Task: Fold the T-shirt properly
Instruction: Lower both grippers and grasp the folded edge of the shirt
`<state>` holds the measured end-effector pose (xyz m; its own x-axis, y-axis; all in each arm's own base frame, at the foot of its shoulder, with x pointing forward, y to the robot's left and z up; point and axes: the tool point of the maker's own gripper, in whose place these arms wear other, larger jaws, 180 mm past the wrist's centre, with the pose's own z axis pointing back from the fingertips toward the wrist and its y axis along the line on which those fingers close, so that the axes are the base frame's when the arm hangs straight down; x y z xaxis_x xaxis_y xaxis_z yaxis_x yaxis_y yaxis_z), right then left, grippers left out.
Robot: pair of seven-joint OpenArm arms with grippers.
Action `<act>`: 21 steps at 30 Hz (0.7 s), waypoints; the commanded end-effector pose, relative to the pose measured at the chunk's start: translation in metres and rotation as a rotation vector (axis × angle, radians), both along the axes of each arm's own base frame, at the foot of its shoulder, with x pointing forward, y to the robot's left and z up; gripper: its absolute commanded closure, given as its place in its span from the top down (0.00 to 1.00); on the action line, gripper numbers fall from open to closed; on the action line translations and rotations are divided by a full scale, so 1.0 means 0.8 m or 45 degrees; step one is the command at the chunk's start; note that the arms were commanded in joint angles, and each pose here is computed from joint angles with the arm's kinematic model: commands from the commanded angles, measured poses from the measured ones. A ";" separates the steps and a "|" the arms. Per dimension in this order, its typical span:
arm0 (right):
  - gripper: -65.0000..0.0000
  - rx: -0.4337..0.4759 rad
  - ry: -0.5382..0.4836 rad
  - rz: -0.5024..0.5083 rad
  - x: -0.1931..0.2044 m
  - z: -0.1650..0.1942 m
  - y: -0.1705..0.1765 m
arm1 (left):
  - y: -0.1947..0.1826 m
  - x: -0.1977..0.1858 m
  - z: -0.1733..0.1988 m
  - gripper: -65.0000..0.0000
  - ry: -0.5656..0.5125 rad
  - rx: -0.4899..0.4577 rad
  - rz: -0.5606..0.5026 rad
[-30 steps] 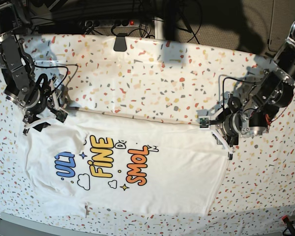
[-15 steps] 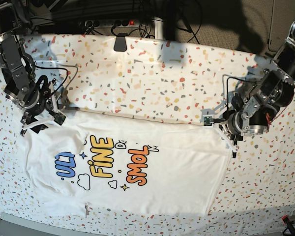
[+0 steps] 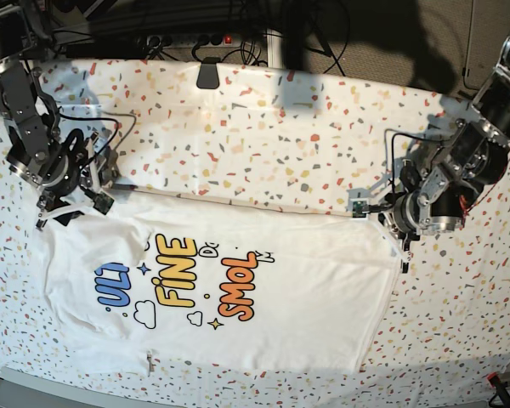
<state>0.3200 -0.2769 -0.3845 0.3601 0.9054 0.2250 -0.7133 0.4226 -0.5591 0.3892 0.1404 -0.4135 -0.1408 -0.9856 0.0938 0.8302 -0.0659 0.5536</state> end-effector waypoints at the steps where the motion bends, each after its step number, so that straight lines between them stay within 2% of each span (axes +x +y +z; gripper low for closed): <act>1: 0.55 -0.007 -0.035 0.021 0.011 0.017 -0.004 | 0.004 0.018 0.020 0.00 -0.062 -0.004 0.008; 4: 0.55 -0.015 -0.020 0.027 0.009 0.014 -0.005 | 0.004 0.018 0.020 0.00 -0.063 -0.004 0.009; 9: 0.55 -0.076 -0.068 0.010 0.015 0.007 -0.028 | 0.004 0.018 0.020 0.00 -0.062 -0.003 0.009; 14: 0.55 -0.085 -0.100 -0.030 0.017 0.002 -0.042 | 0.004 0.018 0.020 0.00 -0.062 -0.004 0.008; 16: 0.47 -0.090 -0.102 -0.027 0.018 0.002 -0.042 | 0.004 0.018 0.020 0.00 -0.062 -0.004 0.008; 21: 0.09 -0.096 -0.094 -0.002 0.017 0.001 -0.040 | 0.004 0.018 0.020 0.00 -0.063 -0.004 0.009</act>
